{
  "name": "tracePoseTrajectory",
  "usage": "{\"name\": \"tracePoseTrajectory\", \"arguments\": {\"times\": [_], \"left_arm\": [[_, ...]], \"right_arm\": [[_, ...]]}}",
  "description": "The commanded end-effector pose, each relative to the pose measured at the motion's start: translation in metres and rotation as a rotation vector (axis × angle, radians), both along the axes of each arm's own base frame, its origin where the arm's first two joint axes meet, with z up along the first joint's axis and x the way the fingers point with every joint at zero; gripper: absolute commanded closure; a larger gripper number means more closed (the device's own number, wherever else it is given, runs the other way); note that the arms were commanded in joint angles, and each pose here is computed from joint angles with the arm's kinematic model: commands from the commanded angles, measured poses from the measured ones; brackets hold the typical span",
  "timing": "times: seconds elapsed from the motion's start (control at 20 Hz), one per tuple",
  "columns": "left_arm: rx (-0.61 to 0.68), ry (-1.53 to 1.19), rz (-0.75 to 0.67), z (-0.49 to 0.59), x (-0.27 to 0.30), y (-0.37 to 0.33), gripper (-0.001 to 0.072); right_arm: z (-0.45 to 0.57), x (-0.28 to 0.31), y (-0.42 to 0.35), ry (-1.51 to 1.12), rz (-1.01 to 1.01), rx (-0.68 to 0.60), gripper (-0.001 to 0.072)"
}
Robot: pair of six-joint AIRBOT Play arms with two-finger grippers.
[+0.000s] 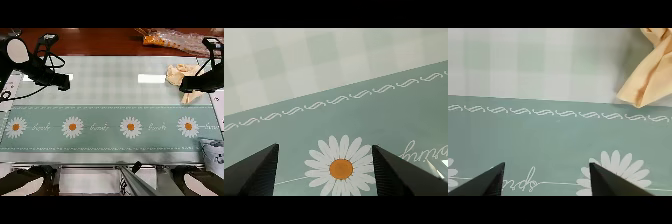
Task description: Fold the shirts.
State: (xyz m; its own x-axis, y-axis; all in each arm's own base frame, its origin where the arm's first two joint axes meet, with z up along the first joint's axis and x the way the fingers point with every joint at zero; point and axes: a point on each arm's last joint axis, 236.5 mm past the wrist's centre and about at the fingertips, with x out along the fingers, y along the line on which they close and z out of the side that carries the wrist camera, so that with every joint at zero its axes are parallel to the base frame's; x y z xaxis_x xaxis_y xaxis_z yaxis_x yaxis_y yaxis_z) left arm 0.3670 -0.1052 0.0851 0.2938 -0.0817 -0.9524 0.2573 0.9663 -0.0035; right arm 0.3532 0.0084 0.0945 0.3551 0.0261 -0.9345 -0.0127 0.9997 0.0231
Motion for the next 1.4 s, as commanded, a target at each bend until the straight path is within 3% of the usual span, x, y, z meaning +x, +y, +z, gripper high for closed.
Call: {"name": "tracePoseTrajectory", "arguments": {"times": [0.0,0.35,0.5,0.65,0.8,1.0,1.35], "left_arm": [[-0.005,-0.006,-0.001,0.0,0.002,-0.001,-0.0011],[-0.034,-0.113,-0.002,0.002,0.033,-0.01,-0.001],[0.003,-0.247,-0.039,0.003,0.071,-0.008,-0.001],[0.027,-0.334,-0.025,0.002,0.1,0.002,-0.001],[0.037,-0.305,0.007,-0.011,0.105,0.016,-0.0011],[0.041,-0.268,0.017,-0.017,0.099,0.02,-0.0011],[0.04,-0.228,0.015,-0.022,0.091,0.018,-0.0011]], "right_arm": [[0.011,0.024,0.001,-0.112,-0.002,0.005,0.0106],[0.042,0.07,0.002,-0.346,-0.008,0.013,0.0108],[0.068,0.101,-0.037,-0.515,-0.076,-0.135,0.0109],[0.038,0.11,-0.096,-0.455,-0.201,-0.228,0.0107],[-0.016,0.107,-0.141,-0.335,-0.36,-0.128,0.0104],[-0.085,0.102,-0.162,-0.201,-0.561,0.153,0.0102],[-0.155,0.111,-0.166,-0.109,-0.558,0.166,0.0102]]}}
